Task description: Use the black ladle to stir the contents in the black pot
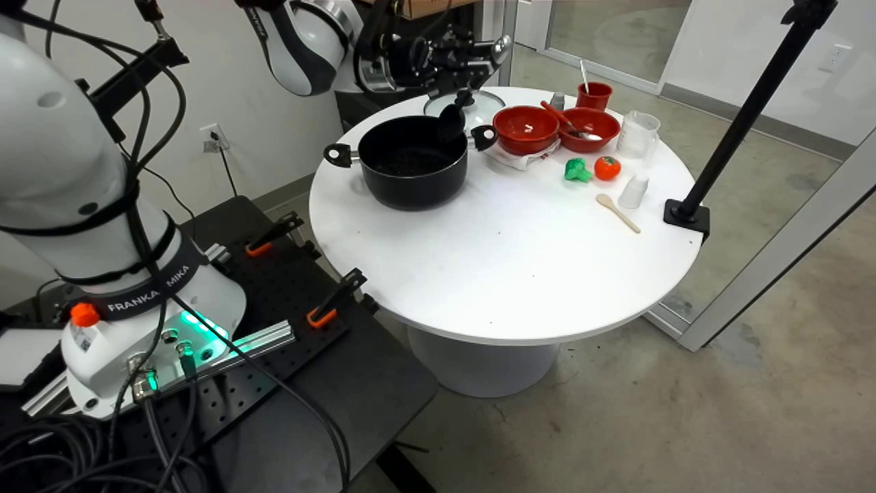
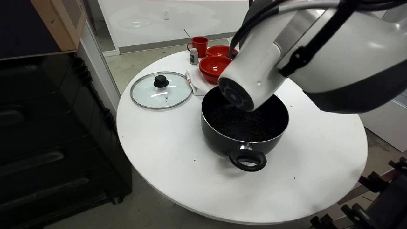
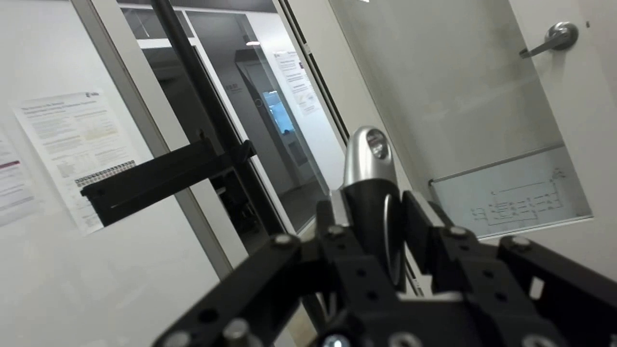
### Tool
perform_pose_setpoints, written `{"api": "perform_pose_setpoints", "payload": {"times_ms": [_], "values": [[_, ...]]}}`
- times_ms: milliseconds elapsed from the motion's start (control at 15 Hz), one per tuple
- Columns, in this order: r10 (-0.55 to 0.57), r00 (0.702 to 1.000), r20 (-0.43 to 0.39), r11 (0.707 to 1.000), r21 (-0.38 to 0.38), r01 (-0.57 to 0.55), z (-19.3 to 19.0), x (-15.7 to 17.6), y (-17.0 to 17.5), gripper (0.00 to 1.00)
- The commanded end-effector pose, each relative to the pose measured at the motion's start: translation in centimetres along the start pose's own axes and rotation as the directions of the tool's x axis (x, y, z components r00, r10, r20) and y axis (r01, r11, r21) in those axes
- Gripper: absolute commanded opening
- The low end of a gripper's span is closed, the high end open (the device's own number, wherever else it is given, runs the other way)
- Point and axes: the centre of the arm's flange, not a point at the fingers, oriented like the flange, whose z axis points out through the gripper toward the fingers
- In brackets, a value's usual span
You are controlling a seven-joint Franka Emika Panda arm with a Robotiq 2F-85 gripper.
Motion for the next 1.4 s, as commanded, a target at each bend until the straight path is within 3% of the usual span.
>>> {"api": "perform_pose_setpoints", "payload": {"times_ms": [0, 400, 800, 1333], "values": [[0.105, 0.995, -0.002, 0.992, -0.069, -0.104, -0.6, -1.4, -1.5, 0.08], [0.167, 0.986, -0.021, 0.980, -0.109, -0.168, -2.5, 1.0, -1.2, 0.08], [0.040, 0.998, 0.048, 0.991, -0.131, -0.034, -5.6, 3.2, -1.1, 0.08], [-0.068, 0.998, -0.008, 0.987, -0.144, 0.066, -9.5, 7.2, -1.8, 0.08]]}}
